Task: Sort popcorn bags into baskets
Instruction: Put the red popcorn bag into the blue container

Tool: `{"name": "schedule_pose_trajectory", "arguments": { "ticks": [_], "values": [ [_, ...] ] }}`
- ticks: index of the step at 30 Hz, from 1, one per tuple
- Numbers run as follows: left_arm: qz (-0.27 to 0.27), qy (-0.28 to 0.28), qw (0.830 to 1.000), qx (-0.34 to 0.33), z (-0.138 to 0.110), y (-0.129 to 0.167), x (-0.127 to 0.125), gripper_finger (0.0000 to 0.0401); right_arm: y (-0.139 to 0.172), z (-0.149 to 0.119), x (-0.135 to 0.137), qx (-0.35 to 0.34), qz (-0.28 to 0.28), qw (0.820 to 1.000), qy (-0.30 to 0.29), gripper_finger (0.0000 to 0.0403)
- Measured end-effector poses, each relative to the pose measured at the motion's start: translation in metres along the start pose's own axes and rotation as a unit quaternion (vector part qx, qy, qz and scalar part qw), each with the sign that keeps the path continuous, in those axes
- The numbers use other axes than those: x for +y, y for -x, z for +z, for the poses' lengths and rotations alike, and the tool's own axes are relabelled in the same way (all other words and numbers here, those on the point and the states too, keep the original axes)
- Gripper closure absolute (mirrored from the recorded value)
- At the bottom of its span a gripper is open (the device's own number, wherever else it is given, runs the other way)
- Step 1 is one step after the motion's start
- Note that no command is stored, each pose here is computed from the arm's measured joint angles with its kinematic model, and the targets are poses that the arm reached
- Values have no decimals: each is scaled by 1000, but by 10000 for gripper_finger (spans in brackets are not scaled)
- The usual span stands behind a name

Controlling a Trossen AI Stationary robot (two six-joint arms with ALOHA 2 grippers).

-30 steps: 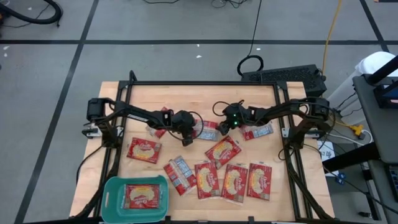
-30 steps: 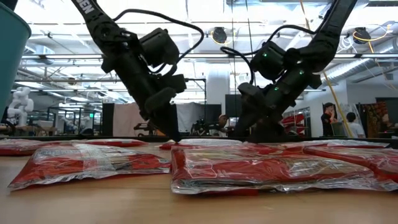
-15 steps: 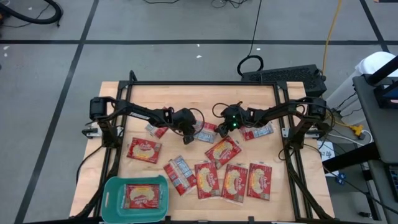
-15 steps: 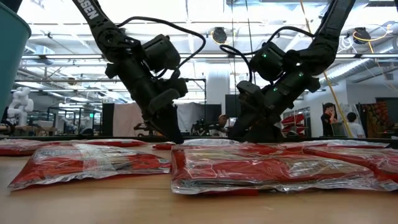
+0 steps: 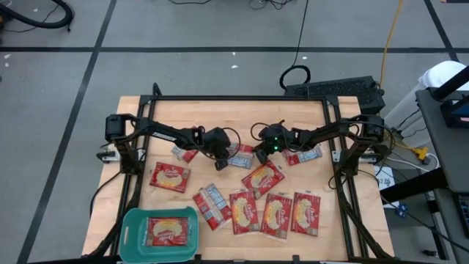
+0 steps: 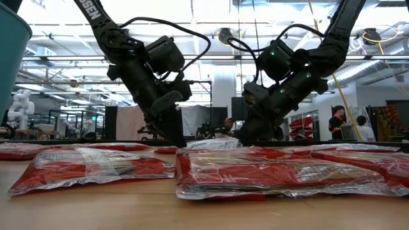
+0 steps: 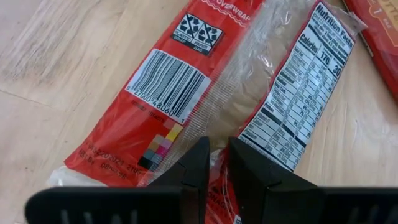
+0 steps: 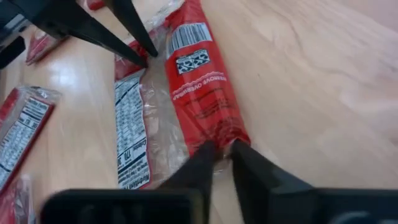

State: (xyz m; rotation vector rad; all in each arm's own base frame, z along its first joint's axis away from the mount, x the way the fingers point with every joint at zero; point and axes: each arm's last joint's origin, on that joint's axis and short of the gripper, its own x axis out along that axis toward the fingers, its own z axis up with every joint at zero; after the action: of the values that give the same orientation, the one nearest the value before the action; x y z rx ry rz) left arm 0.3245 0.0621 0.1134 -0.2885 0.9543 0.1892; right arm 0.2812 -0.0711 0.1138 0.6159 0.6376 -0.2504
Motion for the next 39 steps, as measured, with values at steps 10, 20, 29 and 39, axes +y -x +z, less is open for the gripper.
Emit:
{"name": "schedule_pose_trajectory", "arguments": {
  "ticks": [10,20,29,39],
  "values": [
    [-24,-48,994,-95,29,83,-11,339,9,16,11,-63,11,994,91,402],
    [8,-116,980,-164,34,131,-18,285,20,21,28,-100,21,959,263,403],
    [16,-88,993,-80,23,84,-13,101,19,17,44,-124,18,935,333,403],
    [-103,-103,988,-43,17,58,-21,173,20,18,51,-149,16,921,360,403]
  ]
}}
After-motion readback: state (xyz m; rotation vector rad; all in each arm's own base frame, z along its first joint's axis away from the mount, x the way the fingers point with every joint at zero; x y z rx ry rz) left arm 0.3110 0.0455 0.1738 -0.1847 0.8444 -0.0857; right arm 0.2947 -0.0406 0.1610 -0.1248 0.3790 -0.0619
